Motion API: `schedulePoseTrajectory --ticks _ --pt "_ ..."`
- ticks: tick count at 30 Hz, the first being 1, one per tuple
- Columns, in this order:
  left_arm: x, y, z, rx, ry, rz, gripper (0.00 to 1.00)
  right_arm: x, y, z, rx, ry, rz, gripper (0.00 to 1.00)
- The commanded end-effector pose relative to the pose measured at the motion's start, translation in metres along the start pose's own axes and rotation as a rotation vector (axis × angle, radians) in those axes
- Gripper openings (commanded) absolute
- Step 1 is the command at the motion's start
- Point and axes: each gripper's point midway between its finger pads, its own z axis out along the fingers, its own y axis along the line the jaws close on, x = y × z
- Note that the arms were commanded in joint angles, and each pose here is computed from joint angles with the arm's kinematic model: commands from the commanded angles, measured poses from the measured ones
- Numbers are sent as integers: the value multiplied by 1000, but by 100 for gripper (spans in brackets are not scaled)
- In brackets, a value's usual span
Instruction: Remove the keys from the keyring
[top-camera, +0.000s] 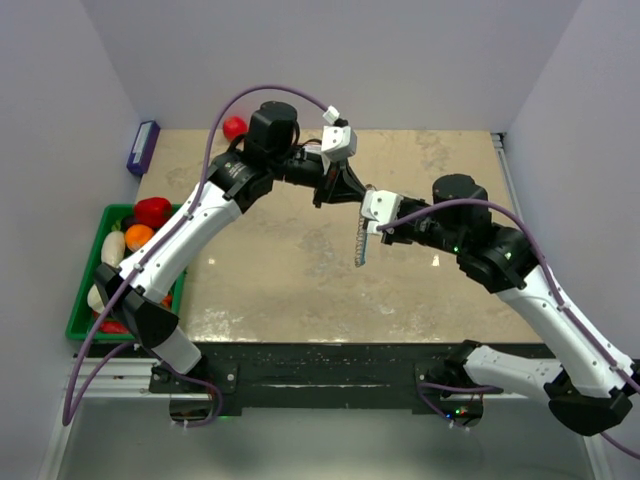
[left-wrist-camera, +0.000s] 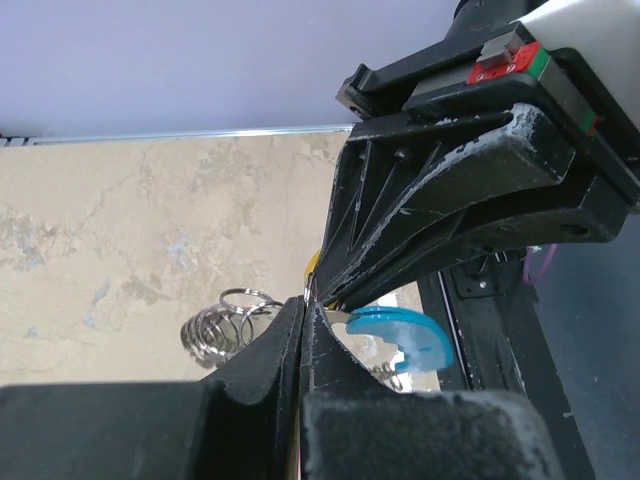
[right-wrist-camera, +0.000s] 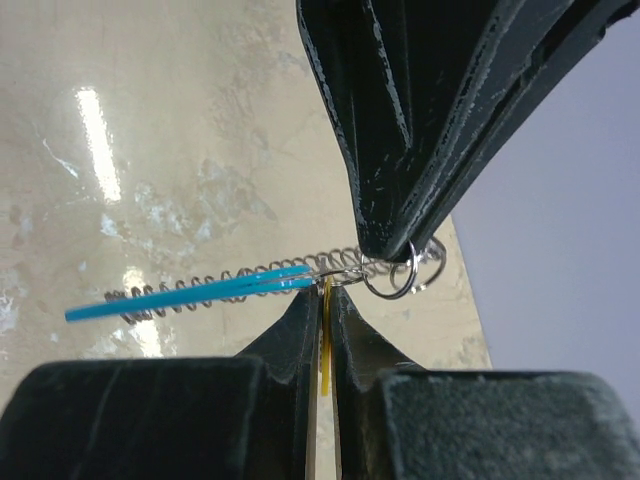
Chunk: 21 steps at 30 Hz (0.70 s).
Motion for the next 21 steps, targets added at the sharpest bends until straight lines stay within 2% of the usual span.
schedulePoseTrajectory --ticks 1,9,15,21 --pt "-40 -14 -13 6 -80 103 0 -9 11 4 -50 -64 21 0" --pt "-37 -6 -11 -22 -72 91 0 -16 11 -6 -40 -93 12 0" --pt "-40 13 -15 -144 -66 89 0 -24 15 -25 -61 -127 1 0" --pt "-40 29 -19 -245 -62 75 0 -22 22 -22 -92 -130 10 0"
